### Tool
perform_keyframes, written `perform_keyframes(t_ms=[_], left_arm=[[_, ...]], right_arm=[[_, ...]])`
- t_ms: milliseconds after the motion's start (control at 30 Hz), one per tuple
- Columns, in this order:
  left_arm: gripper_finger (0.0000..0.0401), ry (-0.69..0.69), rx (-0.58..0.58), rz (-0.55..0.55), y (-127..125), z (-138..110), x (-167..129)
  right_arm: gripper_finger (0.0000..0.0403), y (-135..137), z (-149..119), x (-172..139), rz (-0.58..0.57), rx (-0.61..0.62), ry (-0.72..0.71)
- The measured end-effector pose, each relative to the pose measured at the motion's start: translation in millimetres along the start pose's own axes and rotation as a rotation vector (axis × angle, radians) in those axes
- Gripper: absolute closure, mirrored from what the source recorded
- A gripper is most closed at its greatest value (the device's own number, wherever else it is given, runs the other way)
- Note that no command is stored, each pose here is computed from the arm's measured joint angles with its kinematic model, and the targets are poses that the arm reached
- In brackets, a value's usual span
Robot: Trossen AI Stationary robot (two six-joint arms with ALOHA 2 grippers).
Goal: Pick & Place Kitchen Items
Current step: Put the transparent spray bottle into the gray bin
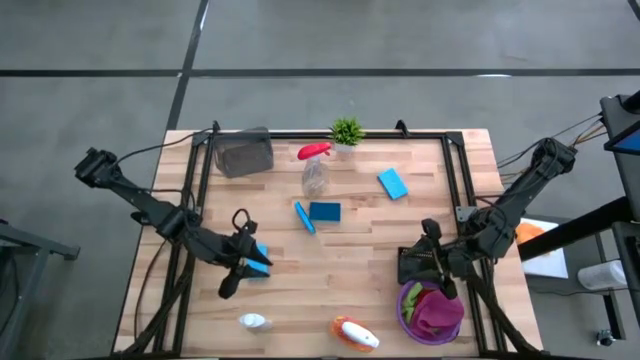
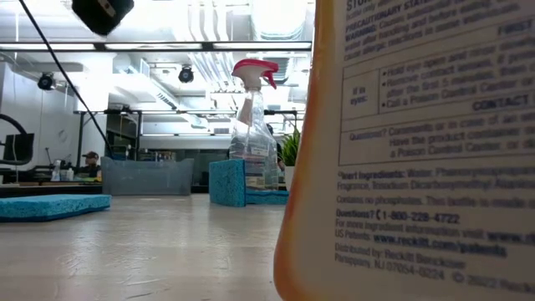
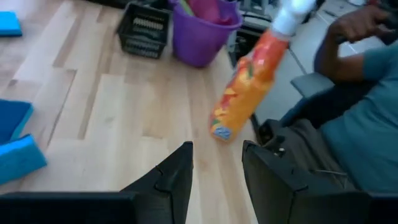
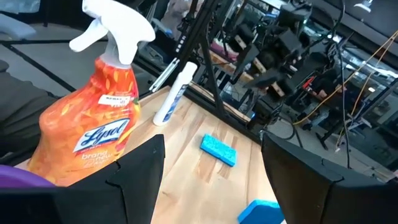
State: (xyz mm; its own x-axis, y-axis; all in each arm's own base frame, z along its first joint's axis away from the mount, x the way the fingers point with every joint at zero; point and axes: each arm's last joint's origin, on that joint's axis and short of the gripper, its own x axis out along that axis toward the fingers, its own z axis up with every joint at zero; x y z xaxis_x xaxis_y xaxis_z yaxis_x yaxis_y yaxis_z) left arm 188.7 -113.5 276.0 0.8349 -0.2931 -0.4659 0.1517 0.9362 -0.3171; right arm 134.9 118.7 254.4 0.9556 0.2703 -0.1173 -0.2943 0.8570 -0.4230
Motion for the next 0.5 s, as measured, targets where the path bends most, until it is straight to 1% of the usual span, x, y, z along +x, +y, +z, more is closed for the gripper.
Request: perform_keyframes(t_ms=[133,200,367,500], left_arm=[[0.0254,-0.009,0.052,-0.009,-8,9,-6],[0.0244,-0.018,0.074,0.014,-11,14,-10],[0.0193,-0.050,0.077,-0.008,-23,19,-16],[0.0147,-0.071,0.016,-0.001,-26,18,-17]], right_arm=[[0.0138,2,-1,2,0.004,-0.004,0.010],[0.0138,2,0,2,0.004,-0.006,0.010],[0.0138,1,2,2,0.001,-0.006,0.006],[0.0138,1,1,2,0.003,-0.013,0.013]])
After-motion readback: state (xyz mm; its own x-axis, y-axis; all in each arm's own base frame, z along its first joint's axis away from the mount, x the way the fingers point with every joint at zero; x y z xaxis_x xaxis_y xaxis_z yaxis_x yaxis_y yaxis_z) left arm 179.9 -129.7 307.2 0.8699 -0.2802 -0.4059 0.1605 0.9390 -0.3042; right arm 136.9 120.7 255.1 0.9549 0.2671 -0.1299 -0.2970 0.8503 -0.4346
